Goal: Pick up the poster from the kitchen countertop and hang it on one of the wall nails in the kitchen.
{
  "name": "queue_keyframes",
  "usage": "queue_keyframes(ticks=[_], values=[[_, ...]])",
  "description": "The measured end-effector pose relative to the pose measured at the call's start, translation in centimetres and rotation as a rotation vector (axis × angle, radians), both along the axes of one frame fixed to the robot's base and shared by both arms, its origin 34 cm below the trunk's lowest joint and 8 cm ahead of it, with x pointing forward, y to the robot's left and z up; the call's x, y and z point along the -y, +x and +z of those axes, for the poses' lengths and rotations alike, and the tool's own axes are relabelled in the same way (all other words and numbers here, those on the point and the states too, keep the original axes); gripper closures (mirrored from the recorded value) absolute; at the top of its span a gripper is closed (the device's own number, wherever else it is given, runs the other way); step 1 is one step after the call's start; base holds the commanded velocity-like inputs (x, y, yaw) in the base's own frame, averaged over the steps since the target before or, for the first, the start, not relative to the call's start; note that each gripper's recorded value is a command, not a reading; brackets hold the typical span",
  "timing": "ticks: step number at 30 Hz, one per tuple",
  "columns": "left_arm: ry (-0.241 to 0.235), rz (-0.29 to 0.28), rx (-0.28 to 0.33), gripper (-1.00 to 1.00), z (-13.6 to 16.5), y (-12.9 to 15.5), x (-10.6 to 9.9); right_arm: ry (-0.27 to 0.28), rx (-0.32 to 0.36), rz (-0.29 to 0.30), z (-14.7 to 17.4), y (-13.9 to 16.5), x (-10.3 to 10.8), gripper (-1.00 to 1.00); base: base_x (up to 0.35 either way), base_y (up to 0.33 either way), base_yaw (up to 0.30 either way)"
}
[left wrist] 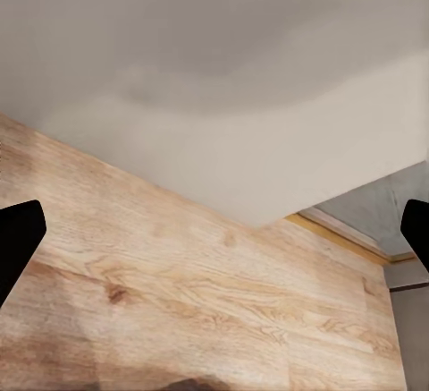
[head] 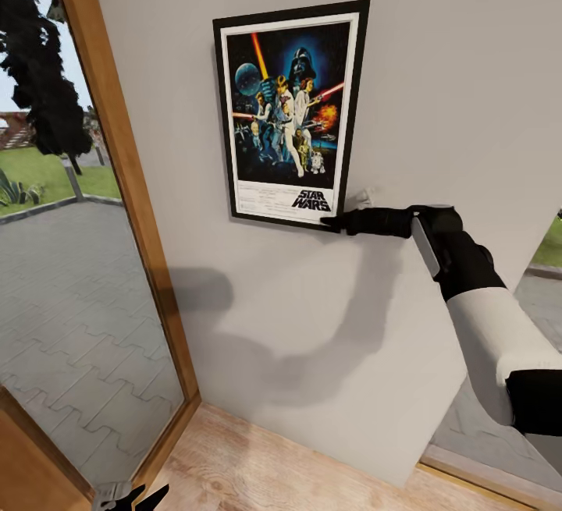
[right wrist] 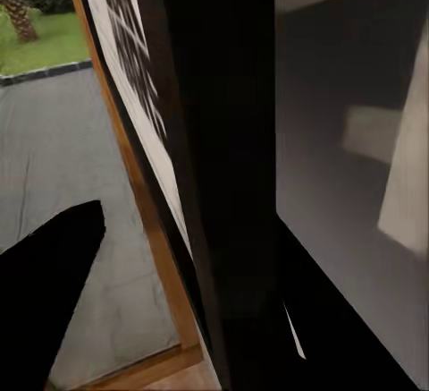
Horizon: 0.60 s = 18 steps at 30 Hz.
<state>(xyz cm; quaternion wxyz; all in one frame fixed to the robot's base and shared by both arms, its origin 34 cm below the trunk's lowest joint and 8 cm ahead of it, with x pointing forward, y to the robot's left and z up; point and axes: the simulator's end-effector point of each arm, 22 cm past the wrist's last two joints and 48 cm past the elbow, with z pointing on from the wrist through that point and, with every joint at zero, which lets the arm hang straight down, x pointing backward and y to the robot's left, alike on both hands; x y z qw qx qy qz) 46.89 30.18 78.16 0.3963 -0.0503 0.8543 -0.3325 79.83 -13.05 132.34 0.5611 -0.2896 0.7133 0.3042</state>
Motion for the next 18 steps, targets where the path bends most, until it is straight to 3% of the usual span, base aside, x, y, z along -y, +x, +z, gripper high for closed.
queue_keyframes(ticks=[18], values=[[0.000, 0.000, 0.000, -1.00, 0.02, -0.01, 0.01, 0.002, 0.003, 0.001, 0.01, 0.01, -0.01, -1.00, 0.000, 0.000, 0.000]])
